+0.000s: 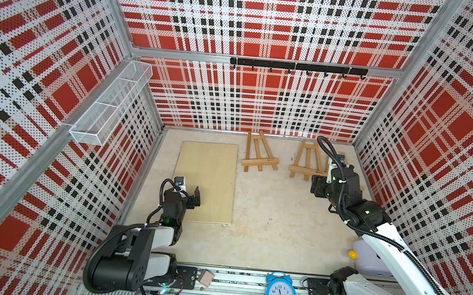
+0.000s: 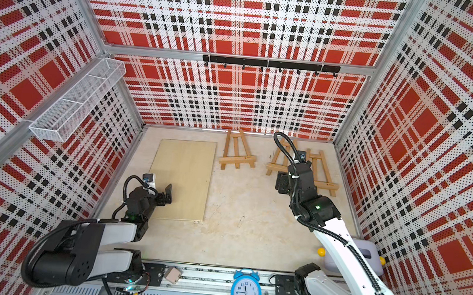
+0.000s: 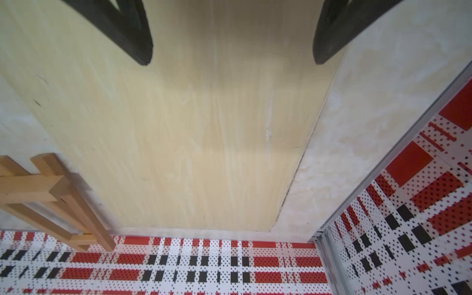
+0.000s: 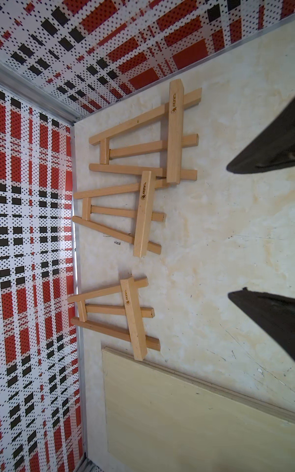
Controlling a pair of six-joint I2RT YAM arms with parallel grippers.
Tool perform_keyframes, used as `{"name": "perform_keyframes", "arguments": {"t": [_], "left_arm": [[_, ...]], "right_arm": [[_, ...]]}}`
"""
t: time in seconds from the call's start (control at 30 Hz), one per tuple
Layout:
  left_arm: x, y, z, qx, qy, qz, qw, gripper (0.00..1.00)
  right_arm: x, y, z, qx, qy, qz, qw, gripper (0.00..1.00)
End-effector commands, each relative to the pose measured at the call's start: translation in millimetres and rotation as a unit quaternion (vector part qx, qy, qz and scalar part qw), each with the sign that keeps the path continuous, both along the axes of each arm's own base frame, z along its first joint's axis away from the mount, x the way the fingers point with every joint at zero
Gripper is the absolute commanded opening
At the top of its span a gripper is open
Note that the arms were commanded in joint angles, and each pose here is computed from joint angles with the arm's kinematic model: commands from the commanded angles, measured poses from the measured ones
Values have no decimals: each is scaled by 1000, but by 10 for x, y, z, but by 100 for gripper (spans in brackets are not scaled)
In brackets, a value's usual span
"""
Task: Disassemble the easel
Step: Reset both arms
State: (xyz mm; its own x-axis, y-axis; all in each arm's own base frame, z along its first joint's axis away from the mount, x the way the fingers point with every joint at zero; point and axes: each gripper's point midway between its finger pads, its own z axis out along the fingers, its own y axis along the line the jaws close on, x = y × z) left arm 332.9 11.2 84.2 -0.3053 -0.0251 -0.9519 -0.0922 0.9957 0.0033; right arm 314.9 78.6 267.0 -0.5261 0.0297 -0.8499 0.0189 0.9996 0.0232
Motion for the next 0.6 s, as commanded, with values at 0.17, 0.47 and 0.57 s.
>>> {"name": "perform_keyframes", "arguments": {"t": [0.17,0.47,0.57], "left_arm": [[642,-267,449,41,-82,-49,995,99],[762,-235,332,43,-32,-34,998,99],[759,-242,331,47,-32,-32,998,100]], "right_arm": [[246,-86,-111,-10,4,-4,1000,76],[748,-865,-677,0,-147,-68,987,84],[774,-1009,-863,2,-171,-87,981,85]]}}
